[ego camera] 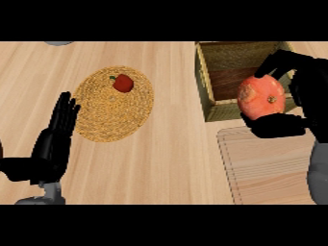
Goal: Pick the squash from the cutting board and place it in the basket
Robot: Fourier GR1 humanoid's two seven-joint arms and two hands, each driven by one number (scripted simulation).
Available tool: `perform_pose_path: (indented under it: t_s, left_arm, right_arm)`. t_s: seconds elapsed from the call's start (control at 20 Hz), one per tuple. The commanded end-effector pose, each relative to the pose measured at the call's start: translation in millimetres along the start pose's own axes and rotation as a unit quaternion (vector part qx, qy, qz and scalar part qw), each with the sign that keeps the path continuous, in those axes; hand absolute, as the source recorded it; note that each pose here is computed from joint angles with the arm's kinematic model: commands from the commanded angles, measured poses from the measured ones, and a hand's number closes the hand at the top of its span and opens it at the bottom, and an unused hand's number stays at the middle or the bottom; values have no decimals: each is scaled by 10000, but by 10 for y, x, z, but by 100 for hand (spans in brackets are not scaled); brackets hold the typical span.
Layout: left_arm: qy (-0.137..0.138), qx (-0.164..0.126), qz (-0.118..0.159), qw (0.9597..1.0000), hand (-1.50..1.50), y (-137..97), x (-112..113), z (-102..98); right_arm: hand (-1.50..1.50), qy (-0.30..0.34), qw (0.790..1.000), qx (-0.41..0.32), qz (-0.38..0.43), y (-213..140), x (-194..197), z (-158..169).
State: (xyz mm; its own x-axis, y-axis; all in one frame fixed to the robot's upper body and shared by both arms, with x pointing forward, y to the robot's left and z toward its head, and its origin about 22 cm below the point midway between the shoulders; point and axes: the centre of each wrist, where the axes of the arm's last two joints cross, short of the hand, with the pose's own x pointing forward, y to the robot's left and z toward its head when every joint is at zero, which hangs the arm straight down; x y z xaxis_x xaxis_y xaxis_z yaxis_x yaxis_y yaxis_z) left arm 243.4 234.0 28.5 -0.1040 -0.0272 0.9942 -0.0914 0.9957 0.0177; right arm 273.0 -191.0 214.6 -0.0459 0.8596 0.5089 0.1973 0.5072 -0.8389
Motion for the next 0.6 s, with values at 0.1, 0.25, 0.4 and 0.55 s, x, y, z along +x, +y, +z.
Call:
perform_pose_path:
  t_s: [0.1,0.25,0.4,0.55]
  left_arm:
    - [-28,23,-39,10000,0,108,-45,-76]
    - [52,-40,-3,10000,0,151,5,-57]
    - [-87,-68,59,9999,0,-35,83,-12]
    - [99,-91,-63,9999,0,-32,49,54]
  right_arm:
    - [150,14,9989,247,387,240,-188,-209]
    - [150,73,9993,230,294,192,-563,-291]
    - [150,124,9996,214,129,262,-550,-454]
    - [150,182,9994,287,110,394,-699,-581]
